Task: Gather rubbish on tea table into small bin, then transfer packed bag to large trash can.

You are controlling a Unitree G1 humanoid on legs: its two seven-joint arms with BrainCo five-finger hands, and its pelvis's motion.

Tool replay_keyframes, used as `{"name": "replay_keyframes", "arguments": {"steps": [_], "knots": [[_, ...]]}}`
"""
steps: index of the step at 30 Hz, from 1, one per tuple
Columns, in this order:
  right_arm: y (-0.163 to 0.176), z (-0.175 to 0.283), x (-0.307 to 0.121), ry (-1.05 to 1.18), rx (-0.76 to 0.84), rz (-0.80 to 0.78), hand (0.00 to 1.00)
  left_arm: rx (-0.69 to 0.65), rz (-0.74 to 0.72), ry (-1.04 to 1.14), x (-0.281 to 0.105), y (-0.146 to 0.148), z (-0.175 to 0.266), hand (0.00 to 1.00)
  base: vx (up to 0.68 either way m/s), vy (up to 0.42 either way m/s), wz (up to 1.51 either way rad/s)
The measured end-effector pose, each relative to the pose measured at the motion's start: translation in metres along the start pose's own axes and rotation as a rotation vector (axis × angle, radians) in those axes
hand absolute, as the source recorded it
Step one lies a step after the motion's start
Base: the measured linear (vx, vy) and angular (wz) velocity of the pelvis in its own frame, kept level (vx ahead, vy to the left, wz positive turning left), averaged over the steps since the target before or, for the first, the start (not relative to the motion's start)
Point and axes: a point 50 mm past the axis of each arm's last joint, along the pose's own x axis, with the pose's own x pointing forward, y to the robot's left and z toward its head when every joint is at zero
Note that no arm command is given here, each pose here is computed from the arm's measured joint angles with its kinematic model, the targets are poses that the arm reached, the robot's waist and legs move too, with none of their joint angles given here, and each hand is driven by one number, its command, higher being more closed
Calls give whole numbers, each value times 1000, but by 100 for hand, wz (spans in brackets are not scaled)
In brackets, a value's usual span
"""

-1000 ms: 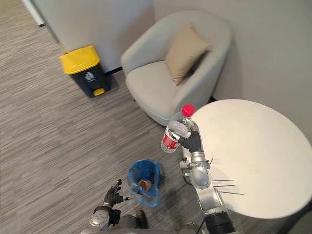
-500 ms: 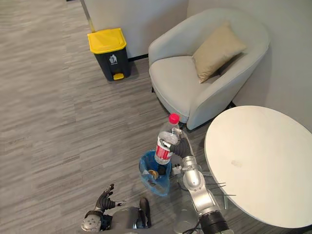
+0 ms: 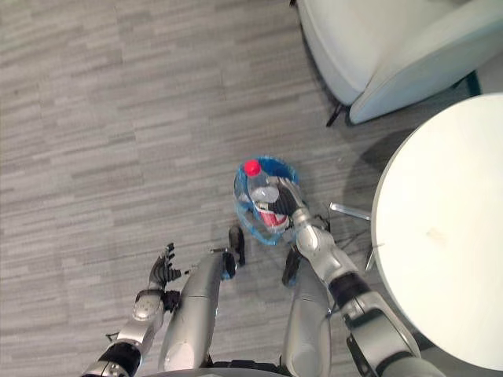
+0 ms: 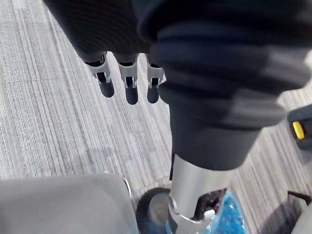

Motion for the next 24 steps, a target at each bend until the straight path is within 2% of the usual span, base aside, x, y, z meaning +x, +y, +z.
{"name": "replay_keyframes", "arguments": {"steps": [1,4,10,15,21,22,24], "knots": [[-8,14,10,-47,-10,-47,100,-73,29,-60,6,-3,19,0,-212,-70,9],[-30,41,26,-141,-11,-160,100,-154,47,-200,14,-7,57,0,-169,-76,21],[-73,74,46,-242,4,-364,100,-290,87,-346,10,-1,92,0,-104,-48,17],[-109,82,54,-260,6,-490,100,-310,80,-398,8,-1,104,0,-63,-16,9],[-133,67,57,-203,-48,-548,100,-312,77,-409,7,-1,106,0,-39,-7,3],[-135,65,57,-192,-50,-552,0,-312,76,-409,7,-1,106,0,-44,-12,8],[-139,50,56,-125,-71,-556,0,-311,78,-415,7,0,106,0,-40,-12,6]]}}
